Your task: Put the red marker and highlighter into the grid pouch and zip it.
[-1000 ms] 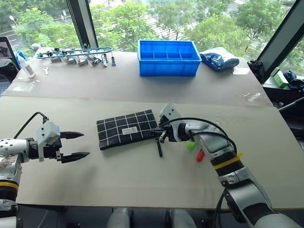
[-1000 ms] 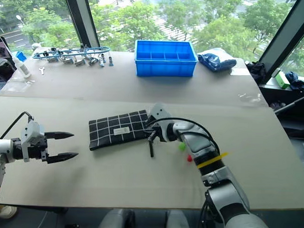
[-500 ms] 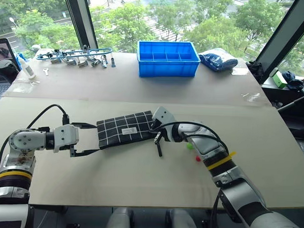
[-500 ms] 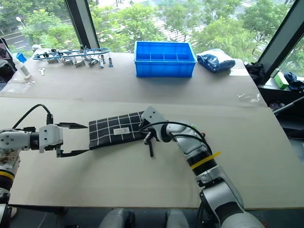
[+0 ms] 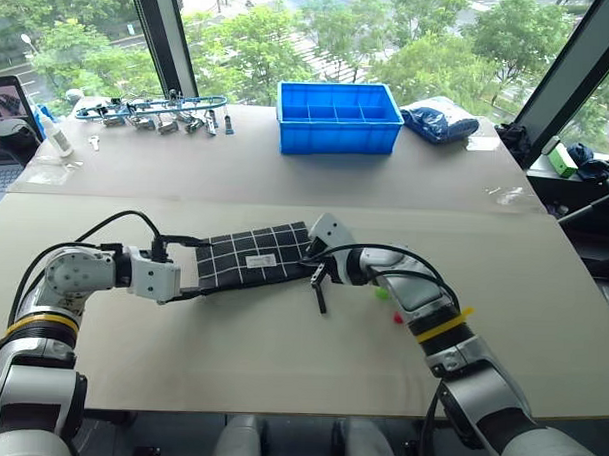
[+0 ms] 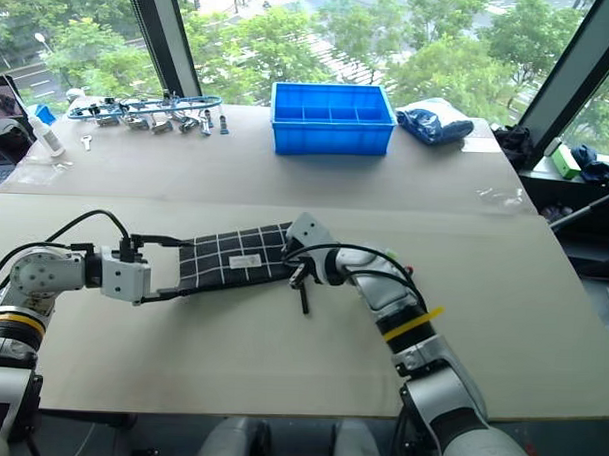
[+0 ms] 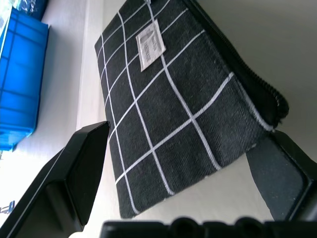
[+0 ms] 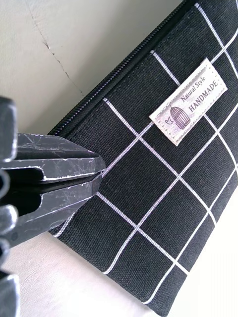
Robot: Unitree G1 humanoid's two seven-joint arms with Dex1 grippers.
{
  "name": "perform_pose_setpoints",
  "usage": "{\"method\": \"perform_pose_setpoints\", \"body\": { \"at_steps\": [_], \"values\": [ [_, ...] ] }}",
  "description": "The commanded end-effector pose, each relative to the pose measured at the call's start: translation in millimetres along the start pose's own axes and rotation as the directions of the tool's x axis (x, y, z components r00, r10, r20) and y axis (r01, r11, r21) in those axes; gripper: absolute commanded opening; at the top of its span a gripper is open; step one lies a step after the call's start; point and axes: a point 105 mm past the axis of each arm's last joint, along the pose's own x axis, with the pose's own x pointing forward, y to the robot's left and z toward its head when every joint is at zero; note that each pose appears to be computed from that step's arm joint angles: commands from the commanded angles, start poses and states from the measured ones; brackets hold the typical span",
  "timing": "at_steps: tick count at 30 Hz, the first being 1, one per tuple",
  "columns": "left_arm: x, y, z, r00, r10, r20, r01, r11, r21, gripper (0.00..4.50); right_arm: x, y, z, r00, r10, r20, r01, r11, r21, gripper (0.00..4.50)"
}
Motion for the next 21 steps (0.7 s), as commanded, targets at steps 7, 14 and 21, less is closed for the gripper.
{"method": "perform_pose_setpoints", "body": {
  "at_steps": [7,14,21],
  "values": [
    [-6.8,5.2,2.2,1.000,0.008,0.013,-0.008,1.000,0.009,4.50,-3.9,-7.4,-19.0,0.998,-0.031,-0.060,0.035,0.998,0.059,0.04],
    [-18.1,1.9,-7.8,0.999,-0.012,-0.049,0.012,1.000,0.008,4.50,-6.1,-7.8,-20.8,0.997,-0.034,-0.063,0.038,0.997,0.065,0.04],
    [-3.8,9.6,1.3,0.999,0.029,0.016,-0.029,0.999,0.021,4.50,-7.4,-8.2,-21.2,0.997,-0.039,-0.064,0.043,0.997,0.068,0.04]
  ]
}}
